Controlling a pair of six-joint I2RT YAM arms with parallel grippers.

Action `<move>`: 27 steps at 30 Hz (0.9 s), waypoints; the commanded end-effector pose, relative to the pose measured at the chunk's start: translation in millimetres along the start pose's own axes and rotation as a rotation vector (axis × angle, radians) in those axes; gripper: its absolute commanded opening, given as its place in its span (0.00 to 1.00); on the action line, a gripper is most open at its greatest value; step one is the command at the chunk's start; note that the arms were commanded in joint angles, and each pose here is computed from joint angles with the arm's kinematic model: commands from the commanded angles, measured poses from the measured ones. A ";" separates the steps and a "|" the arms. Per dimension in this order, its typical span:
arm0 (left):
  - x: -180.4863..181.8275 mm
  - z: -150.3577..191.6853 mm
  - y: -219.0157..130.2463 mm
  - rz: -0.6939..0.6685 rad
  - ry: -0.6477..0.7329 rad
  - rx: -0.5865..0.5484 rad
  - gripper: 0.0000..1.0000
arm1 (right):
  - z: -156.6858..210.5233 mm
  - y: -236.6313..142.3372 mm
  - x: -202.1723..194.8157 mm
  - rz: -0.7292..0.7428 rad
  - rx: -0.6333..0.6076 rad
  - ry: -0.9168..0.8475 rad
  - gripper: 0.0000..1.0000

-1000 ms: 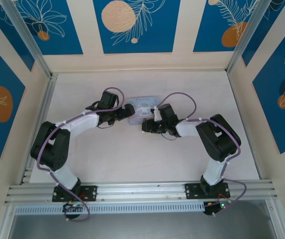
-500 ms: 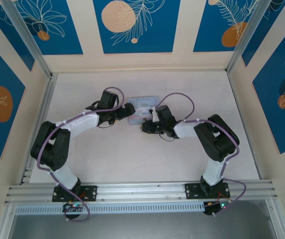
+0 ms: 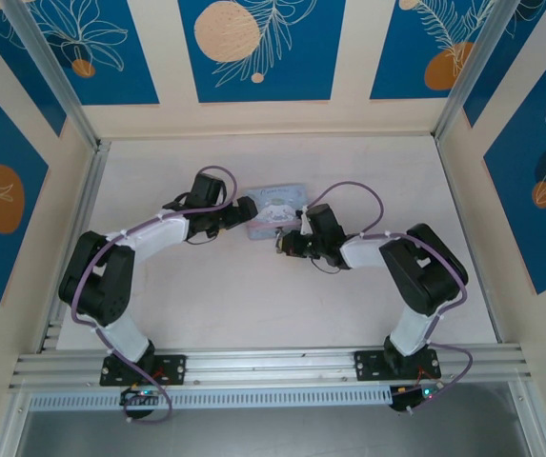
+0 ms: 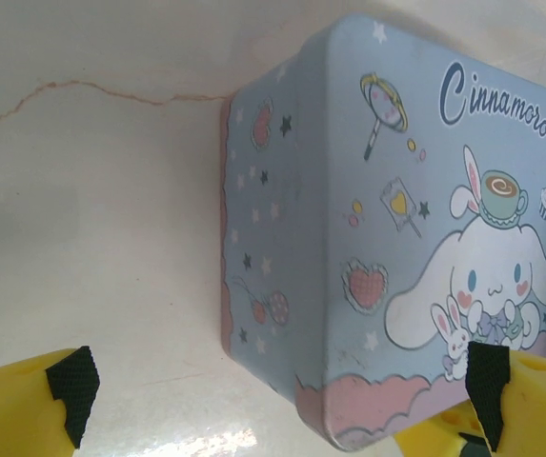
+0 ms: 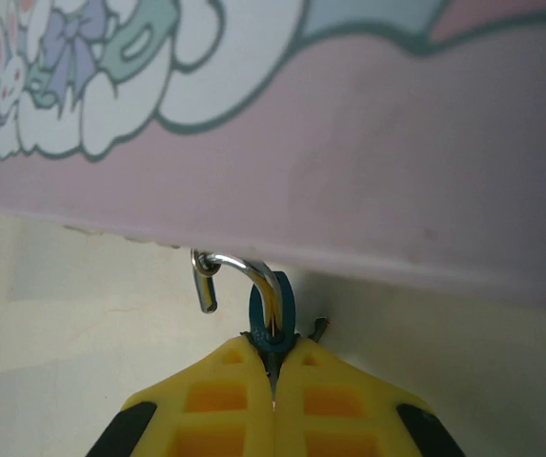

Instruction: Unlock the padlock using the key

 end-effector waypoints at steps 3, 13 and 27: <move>1.5 -8.7 -4.3 -0.035 0.036 -0.012 1.00 | 3.7 -9.2 -0.8 -0.005 0.018 0.075 0.00; 8.3 6.2 11.5 -0.097 0.077 0.016 1.00 | 5.1 -8.6 -2.6 -0.033 0.013 0.228 0.00; 14.2 29.6 27.2 -0.118 0.055 0.053 1.00 | 11.2 -6.2 -16.4 -0.069 -0.030 0.475 0.00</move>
Point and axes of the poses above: each hand's point on the last joint's axis, 136 mm out from that joint toward the fingers, its own y axis out along the fingers, its own x axis along the line the jaws close on, z = x × y, the point moved 2 cm from there along -y, back along the fingers, and after that the axes turned 3 degrees about -y, right-handed, at the moved point
